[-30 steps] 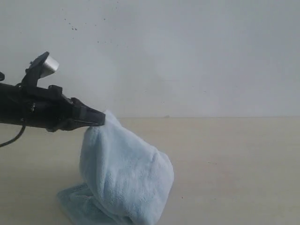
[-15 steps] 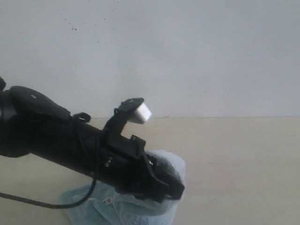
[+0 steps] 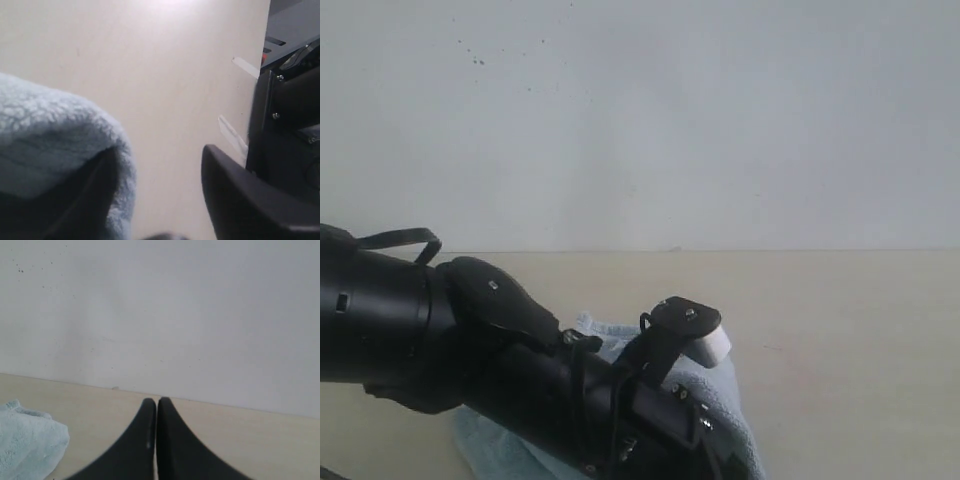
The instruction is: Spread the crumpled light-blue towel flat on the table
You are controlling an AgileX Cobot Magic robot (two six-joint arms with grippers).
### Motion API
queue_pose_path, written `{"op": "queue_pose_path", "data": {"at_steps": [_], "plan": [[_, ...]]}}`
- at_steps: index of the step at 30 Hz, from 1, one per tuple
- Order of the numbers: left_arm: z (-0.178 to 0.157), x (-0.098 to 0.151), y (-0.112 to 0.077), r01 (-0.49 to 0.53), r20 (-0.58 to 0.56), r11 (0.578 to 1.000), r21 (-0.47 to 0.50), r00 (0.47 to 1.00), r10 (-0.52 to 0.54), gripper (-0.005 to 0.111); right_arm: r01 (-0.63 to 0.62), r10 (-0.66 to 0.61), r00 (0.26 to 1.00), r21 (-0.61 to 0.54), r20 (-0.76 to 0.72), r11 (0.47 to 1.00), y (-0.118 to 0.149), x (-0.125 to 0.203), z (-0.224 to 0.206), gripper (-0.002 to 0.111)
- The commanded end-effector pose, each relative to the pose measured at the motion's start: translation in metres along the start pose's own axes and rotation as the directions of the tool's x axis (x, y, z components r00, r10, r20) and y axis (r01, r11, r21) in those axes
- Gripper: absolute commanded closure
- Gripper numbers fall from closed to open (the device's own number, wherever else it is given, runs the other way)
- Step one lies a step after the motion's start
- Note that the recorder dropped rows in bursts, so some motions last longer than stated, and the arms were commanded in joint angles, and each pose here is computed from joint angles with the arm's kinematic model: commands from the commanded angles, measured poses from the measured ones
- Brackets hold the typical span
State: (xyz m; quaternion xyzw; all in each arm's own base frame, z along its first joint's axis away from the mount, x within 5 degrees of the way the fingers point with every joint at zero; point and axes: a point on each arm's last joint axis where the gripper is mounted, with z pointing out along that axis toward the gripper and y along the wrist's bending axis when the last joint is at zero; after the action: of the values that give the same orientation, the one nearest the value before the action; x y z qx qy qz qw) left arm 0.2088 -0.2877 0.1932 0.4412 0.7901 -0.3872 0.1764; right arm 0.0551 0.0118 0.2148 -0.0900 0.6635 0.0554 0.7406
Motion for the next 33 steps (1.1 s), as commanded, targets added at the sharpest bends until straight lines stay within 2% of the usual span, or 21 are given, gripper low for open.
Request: {"op": "queue_pose_path", "data": {"at_steps": [1, 16, 19, 21, 29, 33], "plan": [[0.008, 0.002, -0.006, 0.015, 0.0, 1.0, 0.0, 1.0, -0.015, 0.049, -0.002, 0.002, 1.0, -0.002, 0.015, 1.0, 0.0, -0.001, 0.0, 0.107], [0.011, -0.006, -0.015, 0.038, 0.031, 0.999, 0.014, 0.999, -0.039, 0.05, -0.002, 0.002, 1.0, -0.002, 0.015, 1.0, 0.0, -0.001, 0.0, 0.107], [0.016, -0.009, -0.021, 0.033, 0.057, 0.999, -0.006, 0.998, -0.033, 0.05, -0.006, 0.007, 1.0, -0.042, 0.015, 0.999, 0.002, -0.001, 0.0, 0.107], [0.02, -0.014, -0.029, 0.006, 0.083, 1.0, -0.018, 0.997, -0.004, 0.05, -0.008, 0.009, 1.0, -0.06, 0.016, 0.998, 0.003, -0.001, -0.001, 0.107], [0.029, -0.038, -0.079, -0.102, 0.128, 0.991, 0.085, 0.988, 0.09, 0.05, -0.009, 0.01, 1.0, -0.068, 0.017, 0.998, 0.004, -0.001, -0.001, 0.107], [0.026, -0.043, -0.089, -0.123, 0.122, 0.985, 0.121, 0.987, 0.108, 0.05, -0.009, 0.01, 1.0, -0.068, 0.017, 0.998, 0.004, -0.001, -0.001, 0.107]]}}
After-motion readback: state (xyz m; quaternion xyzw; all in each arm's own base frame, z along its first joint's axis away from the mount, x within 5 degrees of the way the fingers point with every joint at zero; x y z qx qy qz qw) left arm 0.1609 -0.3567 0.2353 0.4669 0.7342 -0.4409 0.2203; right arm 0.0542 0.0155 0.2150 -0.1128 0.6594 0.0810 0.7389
